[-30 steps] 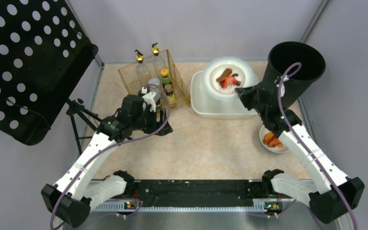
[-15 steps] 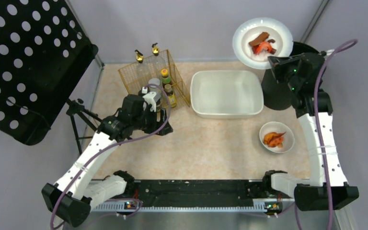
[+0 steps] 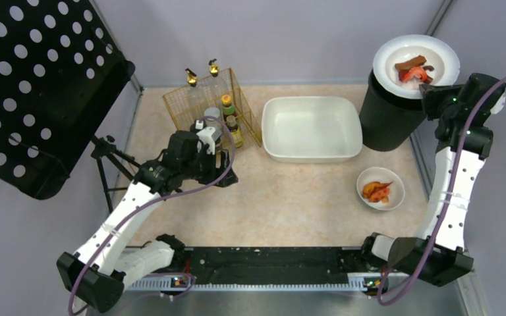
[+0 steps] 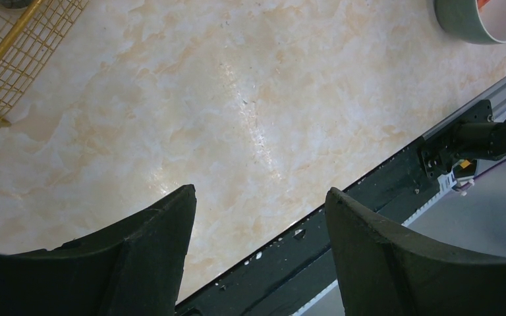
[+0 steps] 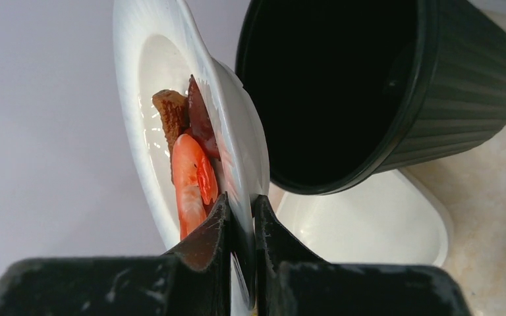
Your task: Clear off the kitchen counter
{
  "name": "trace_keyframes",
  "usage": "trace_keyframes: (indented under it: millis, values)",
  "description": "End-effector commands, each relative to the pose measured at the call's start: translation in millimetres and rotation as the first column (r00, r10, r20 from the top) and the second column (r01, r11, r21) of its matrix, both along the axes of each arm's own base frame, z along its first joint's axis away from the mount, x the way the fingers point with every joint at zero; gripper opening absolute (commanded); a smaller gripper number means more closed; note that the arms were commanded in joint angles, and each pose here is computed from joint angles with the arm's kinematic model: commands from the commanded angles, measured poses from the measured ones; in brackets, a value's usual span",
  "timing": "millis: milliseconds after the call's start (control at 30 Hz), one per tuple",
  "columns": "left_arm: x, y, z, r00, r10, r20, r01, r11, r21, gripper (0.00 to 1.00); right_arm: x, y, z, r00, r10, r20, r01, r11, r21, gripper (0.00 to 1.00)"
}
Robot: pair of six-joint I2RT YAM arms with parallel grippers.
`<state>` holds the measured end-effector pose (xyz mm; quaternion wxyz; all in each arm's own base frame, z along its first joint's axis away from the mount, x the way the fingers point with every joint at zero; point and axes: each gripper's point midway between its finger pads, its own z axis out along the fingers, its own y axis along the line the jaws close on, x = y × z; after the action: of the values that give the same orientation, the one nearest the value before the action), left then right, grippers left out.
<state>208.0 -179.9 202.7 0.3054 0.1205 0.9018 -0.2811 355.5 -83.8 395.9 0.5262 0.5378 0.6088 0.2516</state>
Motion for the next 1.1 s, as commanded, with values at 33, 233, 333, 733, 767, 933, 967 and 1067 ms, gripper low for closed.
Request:
trace_keyframes:
  millis: [33,233,333,733,767,933,967,1067]
  values:
    - [0,-6,12,0.998,-0.027,0.062,0.029,0.999,-0.033,0.77,0,-9,79,0.974,0.036,0.225,-0.008,0.992,-0.127,0.0]
    - [-3,-7,17,0.996,-0.034,0.086,0.038,0.999,-0.037,0.77,-3,-27,69,0.989,-0.024,0.143,0.055,0.976,-0.212,0.0]
    - [-5,-8,19,0.994,-0.041,0.098,0.044,0.998,-0.034,0.77,-10,-36,70,0.991,-0.061,0.121,0.093,0.956,-0.278,0.0]
    - [-14,-10,25,0.989,-0.062,0.133,0.066,0.997,-0.026,0.77,-11,-60,77,0.987,-0.145,0.071,0.161,0.904,-0.396,0.0]
    - [-15,-10,25,0.989,-0.063,0.135,0.068,0.997,-0.026,0.77,-10,-63,77,0.986,-0.155,0.067,0.169,0.9,-0.403,0.0]
    - [-18,-11,24,0.988,-0.071,0.141,0.075,0.997,-0.021,0.77,1,-75,75,0.982,-0.183,0.048,0.186,0.89,-0.415,0.0]
    - [-18,-10,23,0.988,-0.071,0.14,0.074,0.997,-0.016,0.77,3,-77,74,0.982,-0.185,0.043,0.186,0.89,-0.417,0.0]
    - [-18,-10,23,0.987,-0.069,0.146,0.071,0.997,-0.008,0.78,13,-84,65,0.98,-0.197,0.018,0.187,0.891,-0.414,0.0]
